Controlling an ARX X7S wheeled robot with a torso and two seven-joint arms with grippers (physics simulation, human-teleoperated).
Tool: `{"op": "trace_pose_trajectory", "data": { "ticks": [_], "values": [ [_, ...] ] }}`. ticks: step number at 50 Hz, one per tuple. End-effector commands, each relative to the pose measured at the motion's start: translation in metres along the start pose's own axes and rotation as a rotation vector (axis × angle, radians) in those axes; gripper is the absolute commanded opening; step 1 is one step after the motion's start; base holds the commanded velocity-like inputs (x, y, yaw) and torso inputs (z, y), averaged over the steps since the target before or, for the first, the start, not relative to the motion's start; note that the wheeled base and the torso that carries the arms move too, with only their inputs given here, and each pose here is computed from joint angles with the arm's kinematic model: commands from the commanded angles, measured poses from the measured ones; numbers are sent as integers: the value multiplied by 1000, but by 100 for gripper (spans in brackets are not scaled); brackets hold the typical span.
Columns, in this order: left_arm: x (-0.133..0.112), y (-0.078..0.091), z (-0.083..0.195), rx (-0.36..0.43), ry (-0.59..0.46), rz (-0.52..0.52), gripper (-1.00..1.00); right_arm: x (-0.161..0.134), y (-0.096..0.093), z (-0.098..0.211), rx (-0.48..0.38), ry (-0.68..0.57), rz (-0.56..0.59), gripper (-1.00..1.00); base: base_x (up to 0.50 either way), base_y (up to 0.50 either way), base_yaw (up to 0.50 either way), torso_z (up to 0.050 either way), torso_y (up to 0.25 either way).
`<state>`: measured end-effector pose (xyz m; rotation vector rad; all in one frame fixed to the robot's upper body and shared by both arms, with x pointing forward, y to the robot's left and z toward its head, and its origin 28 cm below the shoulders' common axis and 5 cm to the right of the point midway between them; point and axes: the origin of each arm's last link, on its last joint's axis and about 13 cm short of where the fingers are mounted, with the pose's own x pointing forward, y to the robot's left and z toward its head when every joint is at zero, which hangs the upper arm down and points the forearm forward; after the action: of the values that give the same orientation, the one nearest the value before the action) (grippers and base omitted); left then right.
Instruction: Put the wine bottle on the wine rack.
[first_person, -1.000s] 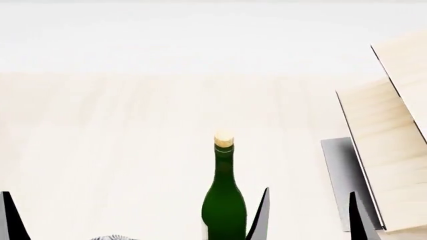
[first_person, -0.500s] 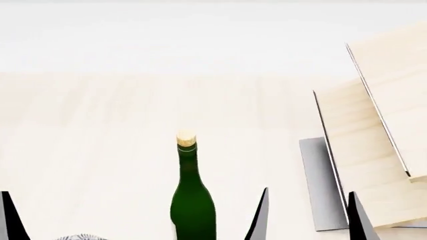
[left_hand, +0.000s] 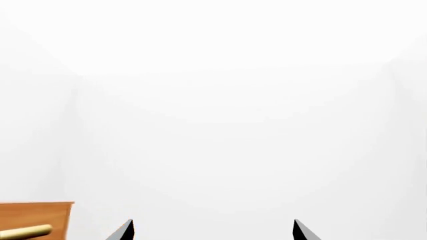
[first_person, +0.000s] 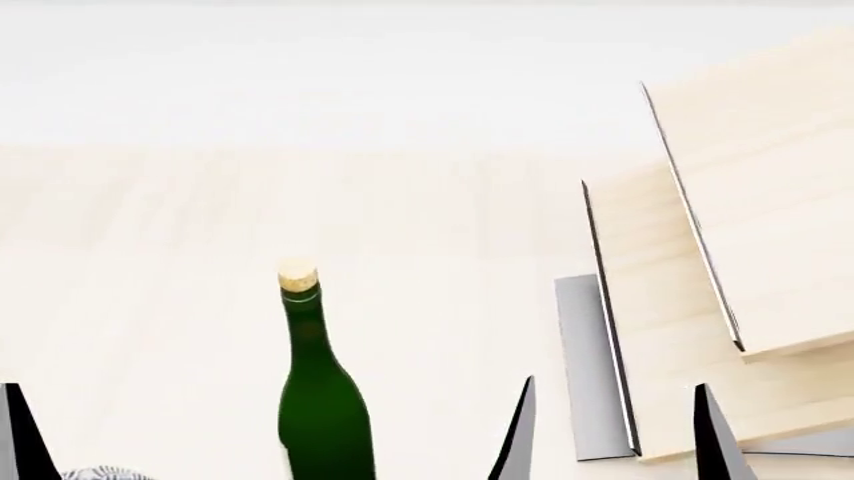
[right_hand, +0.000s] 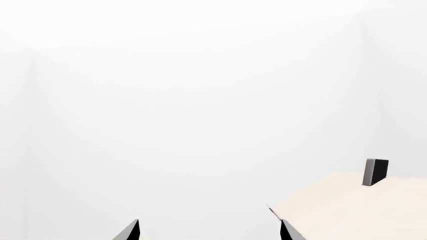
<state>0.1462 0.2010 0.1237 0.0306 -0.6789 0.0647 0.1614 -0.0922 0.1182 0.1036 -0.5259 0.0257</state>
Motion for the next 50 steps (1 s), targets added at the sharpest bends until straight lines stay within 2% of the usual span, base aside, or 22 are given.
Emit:
{"op": "trace_pose_trajectory", "data": {
  "ticks": [1, 50],
  "values": [
    [0, 0, 0, 0, 1, 0, 100, 0, 0, -1, 0, 1, 0, 100, 0, -141, 0, 0, 0],
    [0, 0, 0, -1, 1, 0, 100, -1, 1, -1, 0, 6, 2, 100, 0, -142, 0, 0, 0]
  ]
}}
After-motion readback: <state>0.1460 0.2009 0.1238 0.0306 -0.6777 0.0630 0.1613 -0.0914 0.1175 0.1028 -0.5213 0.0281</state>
